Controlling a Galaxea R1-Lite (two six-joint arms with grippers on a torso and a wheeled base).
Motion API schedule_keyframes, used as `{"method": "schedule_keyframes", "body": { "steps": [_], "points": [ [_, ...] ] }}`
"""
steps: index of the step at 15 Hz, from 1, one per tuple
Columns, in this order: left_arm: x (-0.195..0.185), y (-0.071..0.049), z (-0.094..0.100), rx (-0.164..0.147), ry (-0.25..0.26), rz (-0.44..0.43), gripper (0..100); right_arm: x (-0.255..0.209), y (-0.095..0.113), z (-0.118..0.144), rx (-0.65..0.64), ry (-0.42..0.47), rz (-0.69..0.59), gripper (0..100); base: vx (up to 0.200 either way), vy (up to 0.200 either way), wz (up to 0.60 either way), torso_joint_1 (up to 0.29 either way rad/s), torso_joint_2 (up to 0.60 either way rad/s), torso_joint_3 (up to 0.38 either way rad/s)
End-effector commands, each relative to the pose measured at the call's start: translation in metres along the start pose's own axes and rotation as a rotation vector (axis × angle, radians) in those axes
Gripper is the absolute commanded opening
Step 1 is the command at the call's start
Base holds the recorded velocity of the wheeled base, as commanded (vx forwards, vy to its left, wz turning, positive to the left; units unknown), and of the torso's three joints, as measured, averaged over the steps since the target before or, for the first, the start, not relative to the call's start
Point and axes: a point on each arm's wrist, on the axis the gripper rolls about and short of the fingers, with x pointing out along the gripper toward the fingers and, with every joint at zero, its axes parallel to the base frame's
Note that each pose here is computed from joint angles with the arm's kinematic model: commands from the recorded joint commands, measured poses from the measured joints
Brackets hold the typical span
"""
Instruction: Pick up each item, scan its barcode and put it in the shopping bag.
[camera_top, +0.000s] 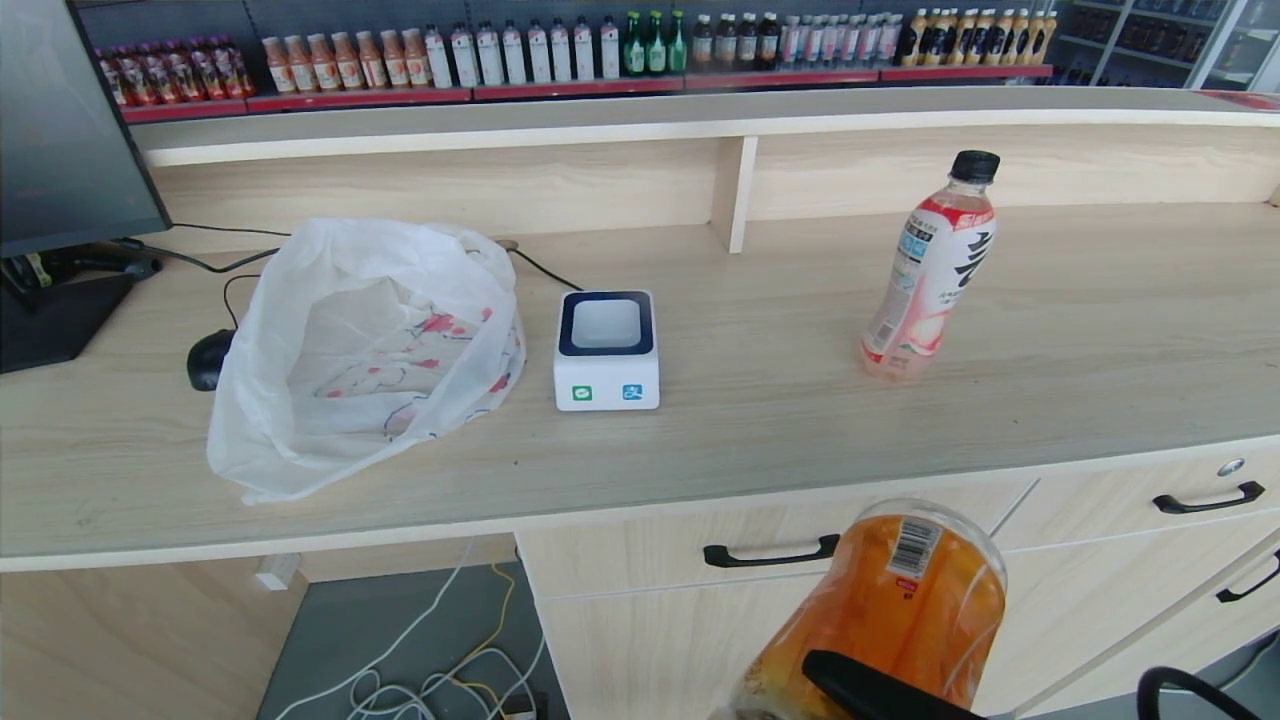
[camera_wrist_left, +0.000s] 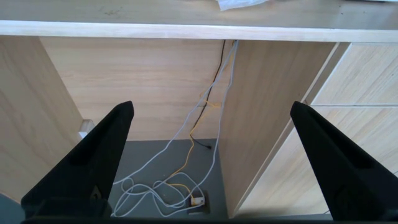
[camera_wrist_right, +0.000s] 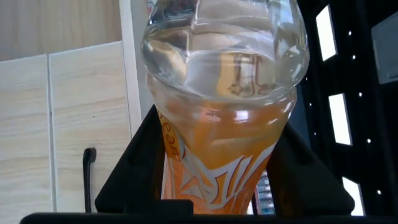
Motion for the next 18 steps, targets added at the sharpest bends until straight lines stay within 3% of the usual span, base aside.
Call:
{"method": "schedule_keyframes", "body": {
  "steps": [1, 18],
  "points": [
    [0.000, 0.000, 0.000, 0.000, -0.001, 0.000, 100, 0.000, -0.003, 0.000, -0.009, -0.001, -0.014, 0, 0.000, 0.000, 0.00, 0.000, 0.00, 0.000],
    [0.000, 0.000, 0.000, 0.000, -0.001, 0.000, 100, 0.003, -0.018, 0.004, -0.232, -0.004, -0.082, 0, 0.000, 0.000, 0.00, 0.000, 0.00, 0.000]
  ]
}}
